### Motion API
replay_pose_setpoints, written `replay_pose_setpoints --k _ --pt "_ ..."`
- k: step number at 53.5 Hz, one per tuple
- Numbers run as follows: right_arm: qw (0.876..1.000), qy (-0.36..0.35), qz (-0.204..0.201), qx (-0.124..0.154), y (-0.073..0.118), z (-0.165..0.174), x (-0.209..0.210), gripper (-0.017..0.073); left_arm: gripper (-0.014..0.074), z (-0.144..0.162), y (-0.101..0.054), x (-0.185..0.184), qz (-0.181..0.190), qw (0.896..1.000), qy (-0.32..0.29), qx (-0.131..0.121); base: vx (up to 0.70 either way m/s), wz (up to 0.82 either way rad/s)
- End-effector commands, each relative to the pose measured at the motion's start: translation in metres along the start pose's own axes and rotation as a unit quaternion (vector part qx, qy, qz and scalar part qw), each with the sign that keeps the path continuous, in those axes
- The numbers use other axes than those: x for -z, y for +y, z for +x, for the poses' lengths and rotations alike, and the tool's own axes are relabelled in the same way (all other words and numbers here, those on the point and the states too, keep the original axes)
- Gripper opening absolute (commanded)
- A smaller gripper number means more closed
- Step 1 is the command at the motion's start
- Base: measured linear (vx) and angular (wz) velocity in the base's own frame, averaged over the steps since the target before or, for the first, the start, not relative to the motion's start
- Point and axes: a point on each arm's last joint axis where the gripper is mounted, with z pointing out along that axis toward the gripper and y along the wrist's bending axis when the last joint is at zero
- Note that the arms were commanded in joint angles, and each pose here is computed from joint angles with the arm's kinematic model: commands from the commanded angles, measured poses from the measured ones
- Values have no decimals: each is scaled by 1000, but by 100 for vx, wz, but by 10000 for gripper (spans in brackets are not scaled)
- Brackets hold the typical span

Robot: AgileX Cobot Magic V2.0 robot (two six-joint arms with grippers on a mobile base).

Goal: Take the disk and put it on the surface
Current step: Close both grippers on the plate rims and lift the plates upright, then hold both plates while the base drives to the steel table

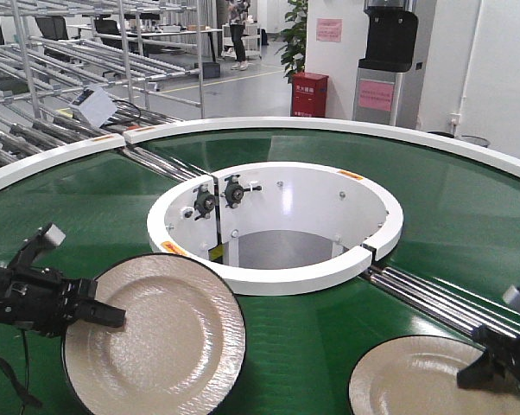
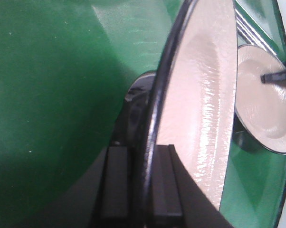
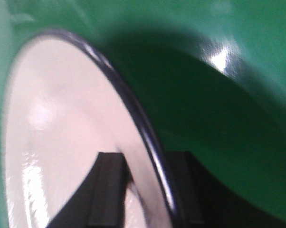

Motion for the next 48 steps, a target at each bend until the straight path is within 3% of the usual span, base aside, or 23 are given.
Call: replay_pose_setpoints --k 1,11,18,30,48 --pt "999 -38 -22 22 25 -4 28 -15 -8 -16 -35 21 53 997 -53 1 0 0" --pt "988 -101 -118 0 57 -4 75 -9 -8 -17 -40 25 58 996 -56 32 0 0" --pt "974 -146 -172 12 89 1 107 -9 -8 -19 -53 34 77 993 -75 43 0 0" --pt "961 -181 -209 29 124 18 145 -9 -8 -21 -83 54 140 984 -98 51 0 0" --pt "951 -213 -212 67 147 36 173 -9 -8 -19 -104 72 144 982 -117 35 0 0"
